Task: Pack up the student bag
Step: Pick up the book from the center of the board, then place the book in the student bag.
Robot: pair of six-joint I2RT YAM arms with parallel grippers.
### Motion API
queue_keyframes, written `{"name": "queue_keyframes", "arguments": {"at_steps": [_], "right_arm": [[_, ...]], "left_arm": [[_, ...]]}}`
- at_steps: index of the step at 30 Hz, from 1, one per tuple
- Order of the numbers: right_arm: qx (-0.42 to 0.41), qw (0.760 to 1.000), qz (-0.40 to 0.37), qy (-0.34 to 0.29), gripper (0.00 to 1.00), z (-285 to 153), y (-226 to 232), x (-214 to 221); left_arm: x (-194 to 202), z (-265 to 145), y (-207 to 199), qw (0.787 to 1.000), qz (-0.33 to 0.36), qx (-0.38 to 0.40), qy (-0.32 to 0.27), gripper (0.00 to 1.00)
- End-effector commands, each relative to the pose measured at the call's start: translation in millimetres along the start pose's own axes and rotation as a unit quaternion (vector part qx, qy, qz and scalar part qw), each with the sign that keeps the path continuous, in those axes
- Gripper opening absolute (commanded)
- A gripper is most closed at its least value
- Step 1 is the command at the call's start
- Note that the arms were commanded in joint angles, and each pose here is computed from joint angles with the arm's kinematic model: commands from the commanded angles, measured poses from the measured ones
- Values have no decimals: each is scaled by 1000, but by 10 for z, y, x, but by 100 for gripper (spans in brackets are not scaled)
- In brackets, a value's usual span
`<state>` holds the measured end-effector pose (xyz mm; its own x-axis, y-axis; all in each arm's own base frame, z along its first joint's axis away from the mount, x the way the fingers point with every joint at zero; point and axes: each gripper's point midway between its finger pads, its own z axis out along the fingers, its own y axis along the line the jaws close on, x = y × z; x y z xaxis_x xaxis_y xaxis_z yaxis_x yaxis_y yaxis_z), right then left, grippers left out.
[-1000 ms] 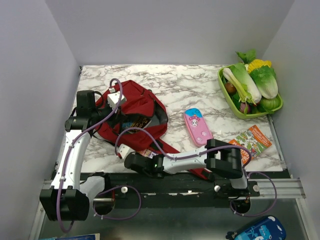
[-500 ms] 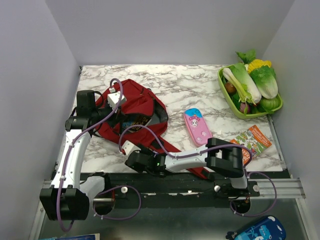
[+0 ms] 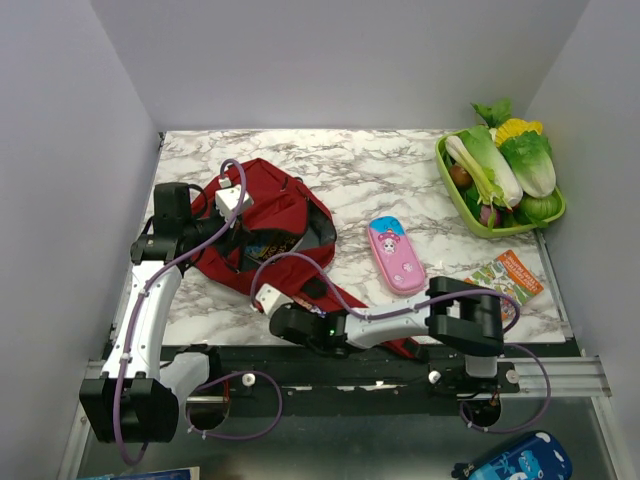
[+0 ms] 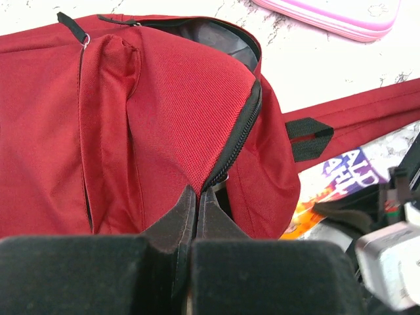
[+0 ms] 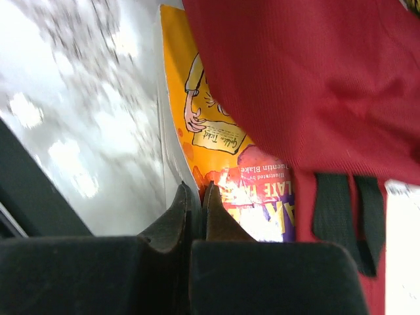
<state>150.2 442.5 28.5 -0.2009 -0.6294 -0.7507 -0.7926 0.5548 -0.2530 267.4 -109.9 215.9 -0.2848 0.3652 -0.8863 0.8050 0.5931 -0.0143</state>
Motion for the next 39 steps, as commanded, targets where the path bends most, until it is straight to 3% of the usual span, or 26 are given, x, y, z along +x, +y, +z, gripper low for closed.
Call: {"name": "queue_keyframes", "arguments": {"at_steps": [1, 5, 9, 19, 26, 39], "right_arm": [[-11, 993, -54, 105, 1, -323, -173, 790], [23, 998, -54, 12, 1, -671, -356, 173], [53, 996, -63, -42, 1, -944, -465, -165], [75, 985, -62, -143, 1, -1622, -626, -919], [97, 977, -68, -178, 0, -1970, -803, -1162], [124, 972, -88, -179, 1, -1511, -1071, -1235]], "left_arm": [[-51, -15, -38, 1000, 17, 5, -14, 0], [-58, -24, -47, 1000, 19, 5, -15, 0], [-56, -19, -54, 1000, 18, 6, -17, 0], [-19, 14, -65, 1000, 15, 10, -21, 0], [-14, 16, -73, 1000, 13, 12, -21, 0], [-82, -123, -391, 997, 21, 77, -20, 0]]}}
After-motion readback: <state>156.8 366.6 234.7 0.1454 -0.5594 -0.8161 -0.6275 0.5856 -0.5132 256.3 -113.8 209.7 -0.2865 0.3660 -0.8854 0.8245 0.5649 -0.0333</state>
